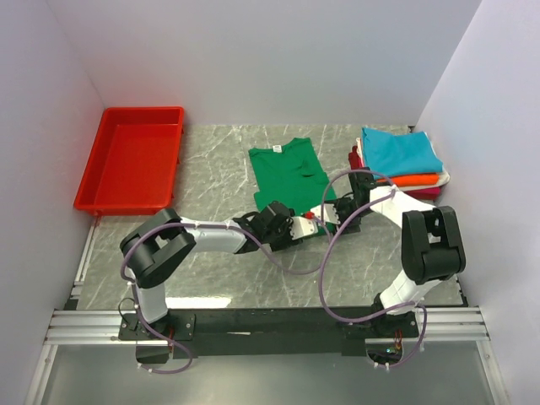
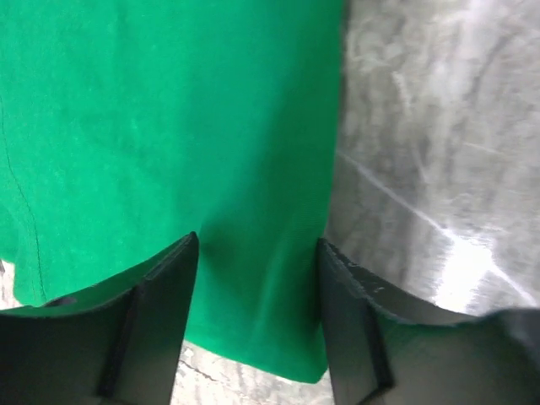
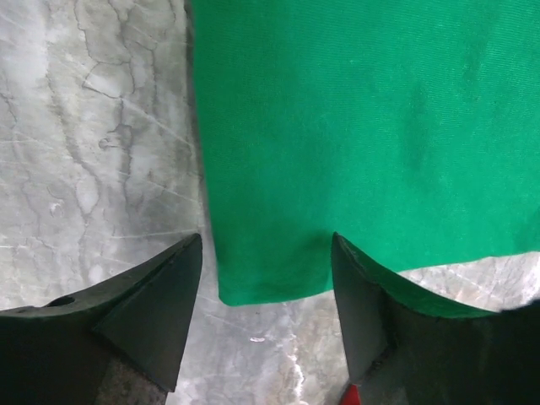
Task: Fold and stack the t-shirts
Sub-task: Fold the tshirt
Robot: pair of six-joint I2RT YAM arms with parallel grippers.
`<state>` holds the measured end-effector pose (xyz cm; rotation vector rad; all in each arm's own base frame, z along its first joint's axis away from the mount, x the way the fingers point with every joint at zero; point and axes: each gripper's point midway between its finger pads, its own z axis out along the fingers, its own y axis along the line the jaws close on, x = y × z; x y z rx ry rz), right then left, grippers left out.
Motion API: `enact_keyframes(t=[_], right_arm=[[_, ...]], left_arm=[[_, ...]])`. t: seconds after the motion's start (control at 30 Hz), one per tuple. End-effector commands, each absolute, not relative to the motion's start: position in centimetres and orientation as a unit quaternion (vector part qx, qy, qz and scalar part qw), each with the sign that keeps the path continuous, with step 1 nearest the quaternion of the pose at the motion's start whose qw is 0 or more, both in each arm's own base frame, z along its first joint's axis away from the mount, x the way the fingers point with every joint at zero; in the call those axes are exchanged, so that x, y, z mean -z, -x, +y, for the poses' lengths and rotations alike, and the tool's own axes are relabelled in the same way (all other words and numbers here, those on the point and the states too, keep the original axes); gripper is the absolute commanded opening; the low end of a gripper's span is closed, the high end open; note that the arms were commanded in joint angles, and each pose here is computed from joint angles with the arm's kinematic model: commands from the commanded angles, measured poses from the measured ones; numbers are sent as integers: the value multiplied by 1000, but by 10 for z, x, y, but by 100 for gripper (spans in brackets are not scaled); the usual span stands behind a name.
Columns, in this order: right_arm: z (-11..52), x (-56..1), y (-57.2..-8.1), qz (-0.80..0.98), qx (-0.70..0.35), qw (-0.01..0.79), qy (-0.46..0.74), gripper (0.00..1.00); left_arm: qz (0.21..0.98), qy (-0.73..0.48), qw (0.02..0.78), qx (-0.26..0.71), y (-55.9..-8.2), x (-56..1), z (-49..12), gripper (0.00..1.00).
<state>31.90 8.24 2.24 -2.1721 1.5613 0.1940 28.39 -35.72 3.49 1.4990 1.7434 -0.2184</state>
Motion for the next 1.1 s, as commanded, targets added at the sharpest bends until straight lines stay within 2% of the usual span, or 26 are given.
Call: enact_keyframes(t=[0.0, 0.03, 0.07, 0.1, 0.2, 0.23, 0.27, 0.4, 0.63, 0.73, 0.83, 0.93, 1.07], right_arm=[[85, -24, -329, 560, -51, 226, 795, 68], [85, -23, -329, 563, -49, 221, 795, 66], [85, -20, -329, 570, -54, 216, 791, 59], [87, -23, -330, 572, -57, 214, 790, 55], [90, -23, -327, 587, -77, 205, 779, 26], [90, -24, -324, 592, -81, 204, 776, 5], [91, -25, -322, 593, -85, 206, 774, 0], [88, -29, -281, 591, -128, 175, 777, 0], [77, -49, -199, 579, -147, 164, 785, 0], [76, -52, -177, 589, -157, 165, 776, 0], [79, -62, -186, 621, -147, 189, 746, 0], [87, -83, -226, 666, -125, 232, 698, 0], [97, -129, -295, 694, -86, 297, 650, 0]], left_arm=[[696, -589, 405, 69, -295, -32, -352, 57], [698, -588, 403, 68, -296, -31, -350, 54], [700, -588, 400, 68, -295, -29, -348, 51], [701, -590, 395, 69, -293, -27, -346, 43], [703, -593, 386, 76, -286, -23, -341, 32], [703, -594, 383, 78, -285, -22, -339, 30], [703, -595, 381, 81, -282, -22, -338, 27], [690, -611, 368, 124, -259, -29, -337, 15], [677, -629, 303, 232, -184, -42, -330, 13], [671, -624, 304, 259, -168, -55, -327, 12], [664, -623, 331, 248, -175, -69, -326, 8], [662, -615, 363, 227, -205, -85, -328, 5], [678, -582, 400, 205, -273, -105, -318, 2]])
